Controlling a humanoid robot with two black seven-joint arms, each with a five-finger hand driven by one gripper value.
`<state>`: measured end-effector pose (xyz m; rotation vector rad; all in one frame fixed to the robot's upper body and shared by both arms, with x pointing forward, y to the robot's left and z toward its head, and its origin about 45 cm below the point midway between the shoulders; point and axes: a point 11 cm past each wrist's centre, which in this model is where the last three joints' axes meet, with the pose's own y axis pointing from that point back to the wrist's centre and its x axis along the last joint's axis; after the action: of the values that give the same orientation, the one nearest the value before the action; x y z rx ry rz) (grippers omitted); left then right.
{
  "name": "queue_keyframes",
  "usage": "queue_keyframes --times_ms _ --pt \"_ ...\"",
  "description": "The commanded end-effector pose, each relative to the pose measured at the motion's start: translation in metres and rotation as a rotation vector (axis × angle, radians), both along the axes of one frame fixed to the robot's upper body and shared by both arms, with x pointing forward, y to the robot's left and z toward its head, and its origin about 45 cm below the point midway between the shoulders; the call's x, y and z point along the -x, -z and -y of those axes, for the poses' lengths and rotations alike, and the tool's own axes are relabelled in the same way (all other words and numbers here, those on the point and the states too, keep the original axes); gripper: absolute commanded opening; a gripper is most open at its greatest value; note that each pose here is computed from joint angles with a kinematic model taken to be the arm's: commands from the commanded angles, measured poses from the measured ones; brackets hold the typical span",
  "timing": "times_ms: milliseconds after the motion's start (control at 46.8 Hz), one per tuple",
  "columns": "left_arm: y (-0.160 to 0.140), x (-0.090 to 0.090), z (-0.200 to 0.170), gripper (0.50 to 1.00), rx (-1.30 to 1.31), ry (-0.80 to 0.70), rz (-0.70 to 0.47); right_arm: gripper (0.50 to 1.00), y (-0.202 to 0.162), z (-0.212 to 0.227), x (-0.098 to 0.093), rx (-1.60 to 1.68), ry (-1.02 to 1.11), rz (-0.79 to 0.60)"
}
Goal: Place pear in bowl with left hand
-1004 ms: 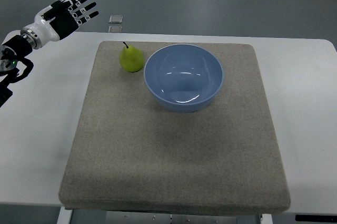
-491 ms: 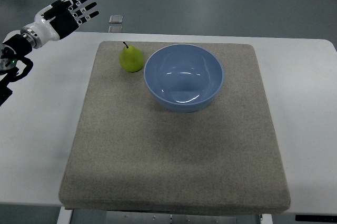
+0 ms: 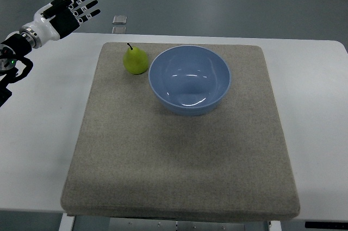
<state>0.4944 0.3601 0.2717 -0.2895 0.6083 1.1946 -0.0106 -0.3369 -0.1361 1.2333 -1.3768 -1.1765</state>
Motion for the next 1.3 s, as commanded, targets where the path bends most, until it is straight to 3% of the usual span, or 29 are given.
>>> queue_keyframes --times_ms 0,577,940,1282 --pt "-0.001 0.0 -0.001 0.994 -0.001 -0.002 0.001 0.926 0.0 0.0 0.0 0.0 0.0 0.0" --pt "-0.007 -0.003 0.002 0.994 -0.053 0.017 0.014 0.926 0.0 0.0 0.0 0.0 0.0 0.0" --pt "-0.01 -0.006 0.011 0.994 -0.36 0.11 0.021 0.926 0.0 0.0 0.0 0.0 0.0 0.0" --pt "-0.011 -0.008 0.012 0.994 -0.733 0.191 0.13 0.926 0.0 0.0 0.0 0.0 0.0 0.0"
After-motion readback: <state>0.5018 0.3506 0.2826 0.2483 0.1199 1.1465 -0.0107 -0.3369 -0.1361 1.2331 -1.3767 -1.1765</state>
